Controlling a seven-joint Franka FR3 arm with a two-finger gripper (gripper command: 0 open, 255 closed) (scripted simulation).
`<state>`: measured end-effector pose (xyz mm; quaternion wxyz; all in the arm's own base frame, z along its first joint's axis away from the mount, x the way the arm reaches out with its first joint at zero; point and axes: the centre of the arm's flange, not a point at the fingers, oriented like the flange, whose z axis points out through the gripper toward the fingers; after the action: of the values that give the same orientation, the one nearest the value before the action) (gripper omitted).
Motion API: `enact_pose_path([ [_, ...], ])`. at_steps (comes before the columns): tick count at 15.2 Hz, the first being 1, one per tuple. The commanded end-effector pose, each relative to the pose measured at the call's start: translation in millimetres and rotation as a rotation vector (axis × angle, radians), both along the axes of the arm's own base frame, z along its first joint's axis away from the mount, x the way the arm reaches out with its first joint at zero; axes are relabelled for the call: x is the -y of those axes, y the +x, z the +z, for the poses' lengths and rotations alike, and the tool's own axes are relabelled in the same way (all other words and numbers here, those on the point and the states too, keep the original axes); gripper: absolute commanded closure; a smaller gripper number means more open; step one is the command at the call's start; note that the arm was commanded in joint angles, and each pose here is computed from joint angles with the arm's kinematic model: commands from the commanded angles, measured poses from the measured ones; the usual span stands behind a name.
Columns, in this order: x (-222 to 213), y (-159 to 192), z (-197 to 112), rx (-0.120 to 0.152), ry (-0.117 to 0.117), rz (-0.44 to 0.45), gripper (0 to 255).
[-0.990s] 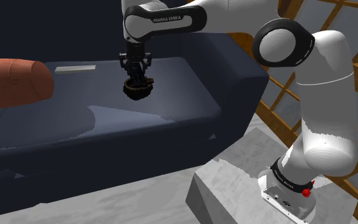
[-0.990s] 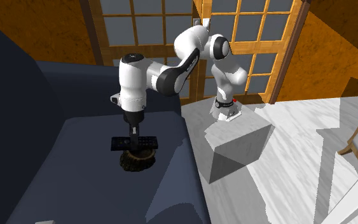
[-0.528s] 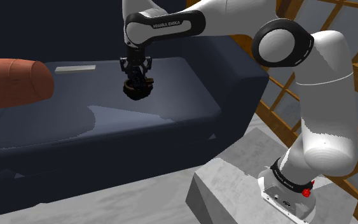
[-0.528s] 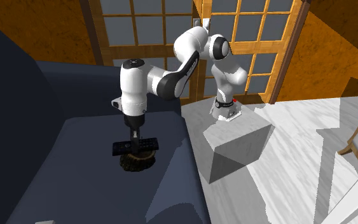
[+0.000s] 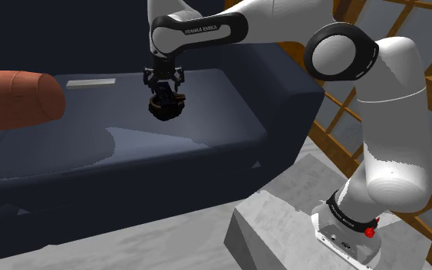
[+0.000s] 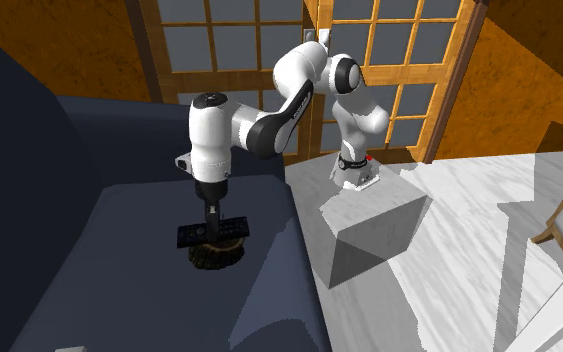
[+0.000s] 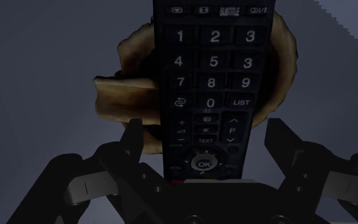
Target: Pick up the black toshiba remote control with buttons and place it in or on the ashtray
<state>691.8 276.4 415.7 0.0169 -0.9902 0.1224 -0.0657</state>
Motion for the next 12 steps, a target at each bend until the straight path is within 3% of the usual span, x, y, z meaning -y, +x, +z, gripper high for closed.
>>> enact_pose_path([
  [1, 0.0, 0.0, 0.0, 0.0, 0.0, 0.0, 0],
  [5, 0.9, -6.7, 49.6, 0.0, 0.0, 0.0, 0],
  [12, 0.9, -6.7, 49.6, 0.0, 0.0, 0.0, 0],
])
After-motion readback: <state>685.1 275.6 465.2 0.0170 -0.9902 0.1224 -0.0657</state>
